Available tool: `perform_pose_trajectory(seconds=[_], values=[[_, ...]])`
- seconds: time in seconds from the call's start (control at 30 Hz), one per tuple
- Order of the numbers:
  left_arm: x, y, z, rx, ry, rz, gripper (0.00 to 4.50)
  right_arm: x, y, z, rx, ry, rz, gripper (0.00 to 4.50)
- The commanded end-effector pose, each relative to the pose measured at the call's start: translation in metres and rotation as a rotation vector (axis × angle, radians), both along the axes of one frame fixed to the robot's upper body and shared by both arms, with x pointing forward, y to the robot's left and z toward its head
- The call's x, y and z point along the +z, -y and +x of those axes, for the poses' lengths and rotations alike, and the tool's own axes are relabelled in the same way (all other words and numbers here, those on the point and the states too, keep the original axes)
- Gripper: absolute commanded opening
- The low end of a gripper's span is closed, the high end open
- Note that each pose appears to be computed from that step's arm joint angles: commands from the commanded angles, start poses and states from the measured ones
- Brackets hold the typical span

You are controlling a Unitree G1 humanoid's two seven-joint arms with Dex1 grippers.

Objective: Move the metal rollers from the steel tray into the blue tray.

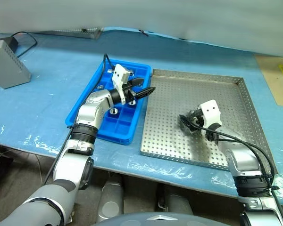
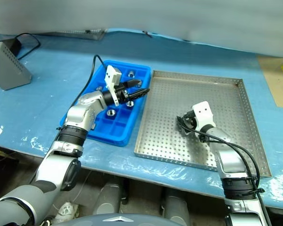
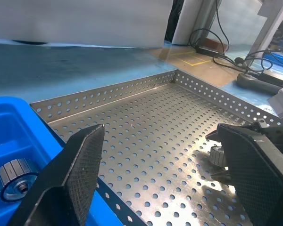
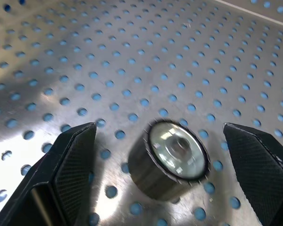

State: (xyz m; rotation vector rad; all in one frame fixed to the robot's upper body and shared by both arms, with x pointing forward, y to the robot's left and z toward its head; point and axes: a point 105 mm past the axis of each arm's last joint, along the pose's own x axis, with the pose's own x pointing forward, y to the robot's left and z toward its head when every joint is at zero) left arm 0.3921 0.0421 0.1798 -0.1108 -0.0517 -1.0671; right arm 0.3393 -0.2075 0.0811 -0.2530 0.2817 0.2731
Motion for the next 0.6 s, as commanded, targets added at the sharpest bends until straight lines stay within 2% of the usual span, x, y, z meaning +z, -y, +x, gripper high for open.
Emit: perform_pose_trajectory(seconds=[0.03, 0.1, 0.17, 0.23, 0.33, 0.4, 0.53, 0.6], values=[[0.016, -0.001, -0.002, -0.001, 0.044, -0.034, 4.02, 0.005, 0.017, 0.001, -0.072, 0.037, -0.020, 4.48], [0.016, -0.001, -0.001, 0.005, 0.041, -0.037, 4.02, 0.005, 0.016, 0.001, -0.066, 0.044, -0.017, 4.48], [0.016, -0.001, -0.001, 0.004, 0.042, -0.031, 4.02, 0.005, 0.012, 0.000, -0.044, 0.049, -0.024, 4.10], [0.015, -0.001, -0.002, 0.002, 0.043, -0.027, 4.02, 0.003, 0.007, -0.001, -0.024, 0.047, -0.028, 3.53], [0.015, -0.001, -0.001, 0.002, 0.044, -0.026, 4.02, 0.002, 0.002, -0.001, -0.007, 0.043, -0.036, 2.45], [0.016, -0.002, -0.001, 0.001, 0.045, -0.025, 4.02, 0.003, -0.003, -0.001, 0.019, 0.055, -0.043, 2.45], [0.017, -0.005, -0.006, -0.036, 0.052, -0.013, 4.02, 0.005, 0.004, 0.001, -0.016, 0.063, -0.063, 1.79], [0.017, -0.010, -0.010, -0.059, 0.056, -0.007, 4.02, 0.013, 0.000, 0.002, 0.009, 0.075, -0.055, 1.80]])
